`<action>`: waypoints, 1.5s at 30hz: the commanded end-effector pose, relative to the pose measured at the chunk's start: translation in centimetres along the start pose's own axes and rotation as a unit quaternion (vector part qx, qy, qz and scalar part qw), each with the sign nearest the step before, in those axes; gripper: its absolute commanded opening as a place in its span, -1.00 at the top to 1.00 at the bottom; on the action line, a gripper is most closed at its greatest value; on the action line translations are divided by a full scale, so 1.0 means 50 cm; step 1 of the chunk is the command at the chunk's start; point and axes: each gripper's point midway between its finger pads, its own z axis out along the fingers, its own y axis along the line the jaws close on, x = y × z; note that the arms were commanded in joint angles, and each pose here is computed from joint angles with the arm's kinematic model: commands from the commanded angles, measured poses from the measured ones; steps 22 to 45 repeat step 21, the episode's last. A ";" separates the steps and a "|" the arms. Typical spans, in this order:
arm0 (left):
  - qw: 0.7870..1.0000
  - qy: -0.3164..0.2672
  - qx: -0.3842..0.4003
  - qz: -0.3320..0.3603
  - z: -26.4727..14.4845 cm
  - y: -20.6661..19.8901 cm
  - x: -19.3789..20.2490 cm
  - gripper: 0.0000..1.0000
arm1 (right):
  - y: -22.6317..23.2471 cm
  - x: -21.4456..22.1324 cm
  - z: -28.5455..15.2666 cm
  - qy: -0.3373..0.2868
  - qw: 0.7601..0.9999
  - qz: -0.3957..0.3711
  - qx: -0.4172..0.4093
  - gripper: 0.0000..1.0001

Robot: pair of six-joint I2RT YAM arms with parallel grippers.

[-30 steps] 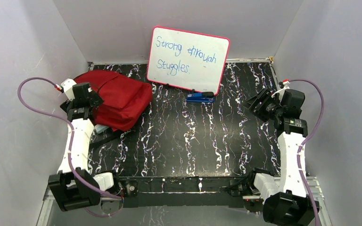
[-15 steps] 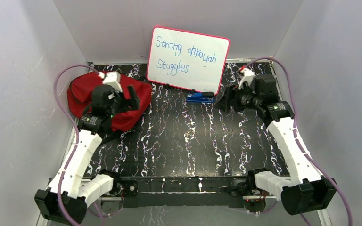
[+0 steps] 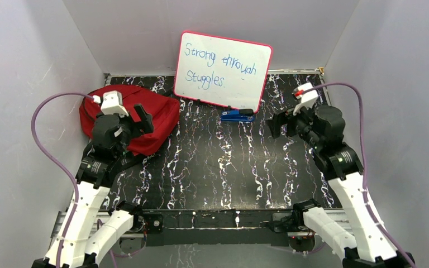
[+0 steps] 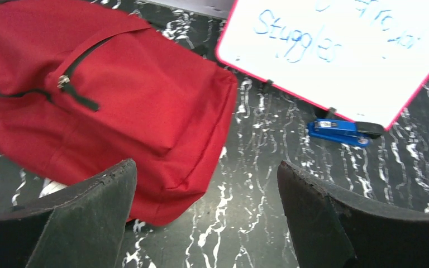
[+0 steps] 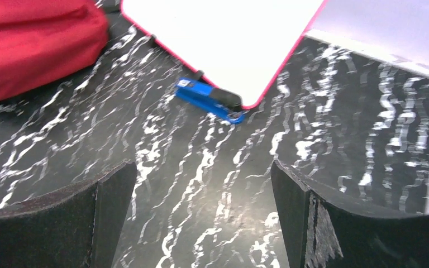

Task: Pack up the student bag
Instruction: Reset both arms

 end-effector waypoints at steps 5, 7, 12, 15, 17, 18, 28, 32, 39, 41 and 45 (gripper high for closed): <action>0.995 -0.017 -0.100 0.014 -0.023 0.087 0.017 -0.87 | -0.108 -0.105 -0.087 -0.150 0.973 -0.046 0.172 -0.97; 0.993 -0.015 -0.117 0.016 -0.025 0.098 0.018 -0.87 | -0.117 -0.105 -0.099 -0.157 0.969 -0.038 0.188 -0.97; 0.992 -0.013 -0.126 0.005 -0.036 0.106 0.024 -0.88 | -0.129 -0.099 -0.109 -0.163 0.964 -0.020 0.208 -0.97; 0.992 -0.016 -0.122 0.000 -0.045 0.106 0.025 -0.87 | -0.127 -0.085 -0.099 -0.156 0.966 -0.007 0.205 -0.97; 0.993 -0.012 -0.114 0.002 -0.051 0.102 0.027 -0.88 | -0.125 -0.075 -0.091 -0.147 0.969 -0.001 0.200 -0.97; 0.993 -0.010 -0.115 0.002 -0.054 0.104 0.029 -0.88 | -0.125 -0.072 -0.090 -0.143 0.969 0.002 0.200 -0.97; 0.992 -0.021 -0.122 0.002 -0.066 0.112 0.021 -0.88 | -0.129 -0.062 -0.085 -0.135 0.970 0.005 0.205 -0.97; 0.992 -0.021 -0.122 0.002 -0.066 0.112 0.021 -0.88 | -0.129 -0.062 -0.085 -0.135 0.970 0.005 0.205 -0.97; 0.992 -0.021 -0.122 0.002 -0.066 0.112 0.021 -0.88 | -0.129 -0.062 -0.085 -0.135 0.970 0.005 0.205 -0.97; 0.992 -0.021 -0.122 0.002 -0.066 0.112 0.021 -0.88 | -0.129 -0.062 -0.085 -0.135 0.970 0.005 0.205 -0.97; 0.992 -0.021 -0.122 0.002 -0.066 0.112 0.021 -0.88 | -0.129 -0.062 -0.085 -0.135 0.970 0.005 0.205 -0.97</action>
